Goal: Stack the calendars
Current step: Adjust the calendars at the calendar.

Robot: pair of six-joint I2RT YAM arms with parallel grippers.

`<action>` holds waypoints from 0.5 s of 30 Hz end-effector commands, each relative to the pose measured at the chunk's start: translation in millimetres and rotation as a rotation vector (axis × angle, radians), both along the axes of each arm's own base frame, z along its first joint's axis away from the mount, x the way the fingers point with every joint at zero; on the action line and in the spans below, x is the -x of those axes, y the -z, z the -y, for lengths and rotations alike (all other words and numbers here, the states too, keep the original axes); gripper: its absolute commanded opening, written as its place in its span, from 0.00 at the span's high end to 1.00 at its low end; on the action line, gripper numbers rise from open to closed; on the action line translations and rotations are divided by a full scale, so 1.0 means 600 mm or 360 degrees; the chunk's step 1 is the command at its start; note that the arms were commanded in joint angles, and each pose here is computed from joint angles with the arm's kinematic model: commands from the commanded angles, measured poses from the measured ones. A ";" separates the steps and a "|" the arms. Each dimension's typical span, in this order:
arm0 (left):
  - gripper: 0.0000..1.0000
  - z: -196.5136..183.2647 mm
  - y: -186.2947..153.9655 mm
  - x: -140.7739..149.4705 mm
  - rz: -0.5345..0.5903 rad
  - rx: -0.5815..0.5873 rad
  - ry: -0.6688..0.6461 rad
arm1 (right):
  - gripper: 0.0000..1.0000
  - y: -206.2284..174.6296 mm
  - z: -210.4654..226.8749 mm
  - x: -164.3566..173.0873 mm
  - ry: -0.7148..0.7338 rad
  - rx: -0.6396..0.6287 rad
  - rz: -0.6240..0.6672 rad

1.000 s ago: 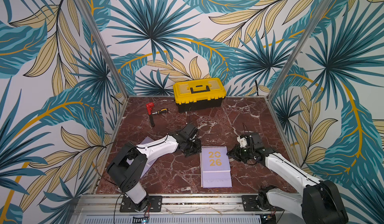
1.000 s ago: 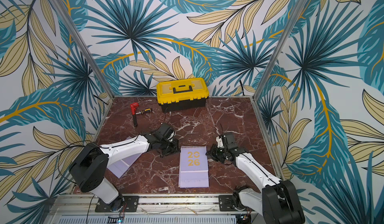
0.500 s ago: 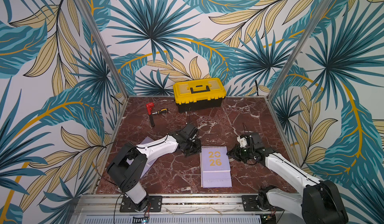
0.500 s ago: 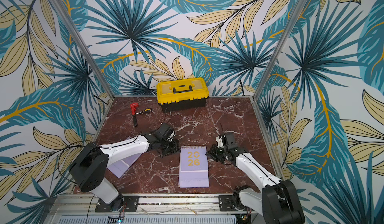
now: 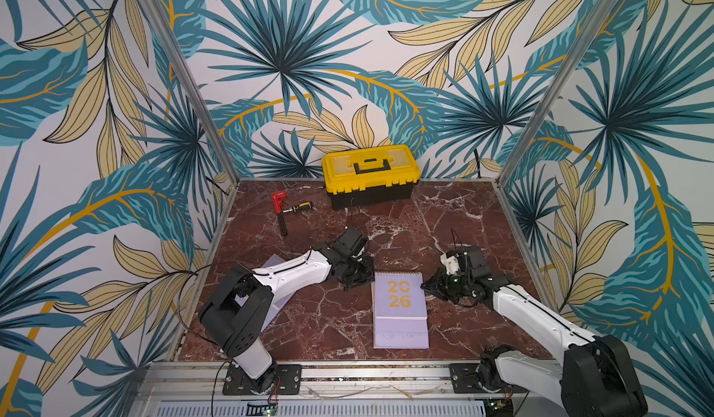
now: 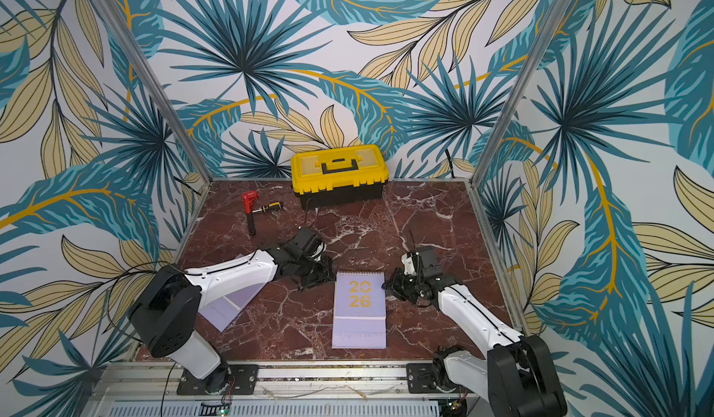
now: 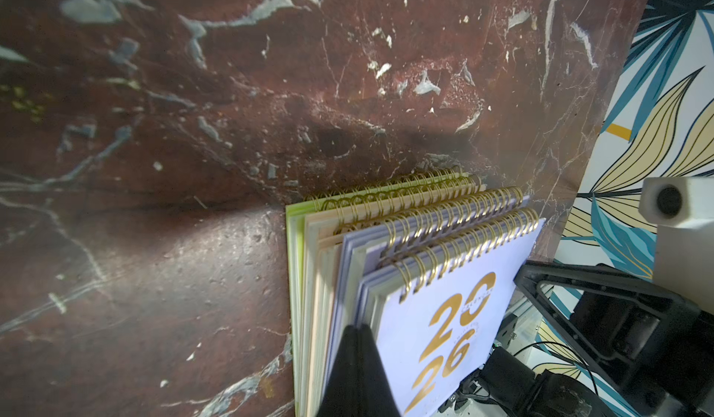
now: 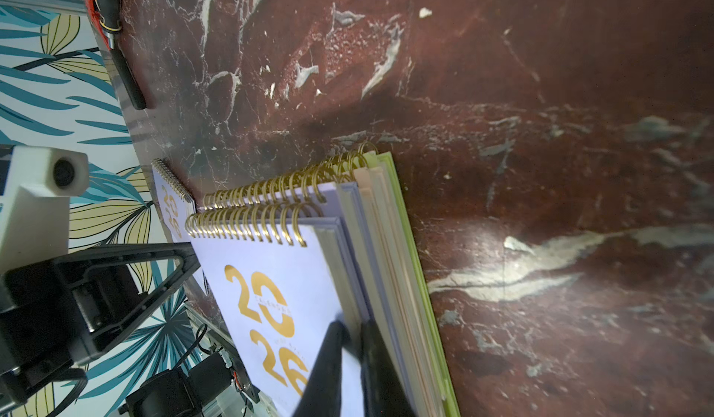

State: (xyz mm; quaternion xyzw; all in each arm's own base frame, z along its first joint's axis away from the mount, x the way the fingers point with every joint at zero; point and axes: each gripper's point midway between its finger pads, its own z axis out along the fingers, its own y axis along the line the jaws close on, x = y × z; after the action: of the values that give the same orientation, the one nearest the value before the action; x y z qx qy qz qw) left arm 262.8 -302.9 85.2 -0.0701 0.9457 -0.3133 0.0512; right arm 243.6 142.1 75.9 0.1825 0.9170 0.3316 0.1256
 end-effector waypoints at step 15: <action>0.89 -0.088 -0.056 -0.030 0.0149 -0.0032 -0.0159 | 0.65 -0.046 0.031 0.008 -0.0081 0.0267 0.0024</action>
State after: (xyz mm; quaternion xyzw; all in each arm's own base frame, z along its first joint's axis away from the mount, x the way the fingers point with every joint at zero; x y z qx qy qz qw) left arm 278.3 -270.7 106.9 -0.0998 0.9382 -0.3194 0.0878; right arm 247.4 133.2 101.7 0.1552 0.9331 0.2918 0.1415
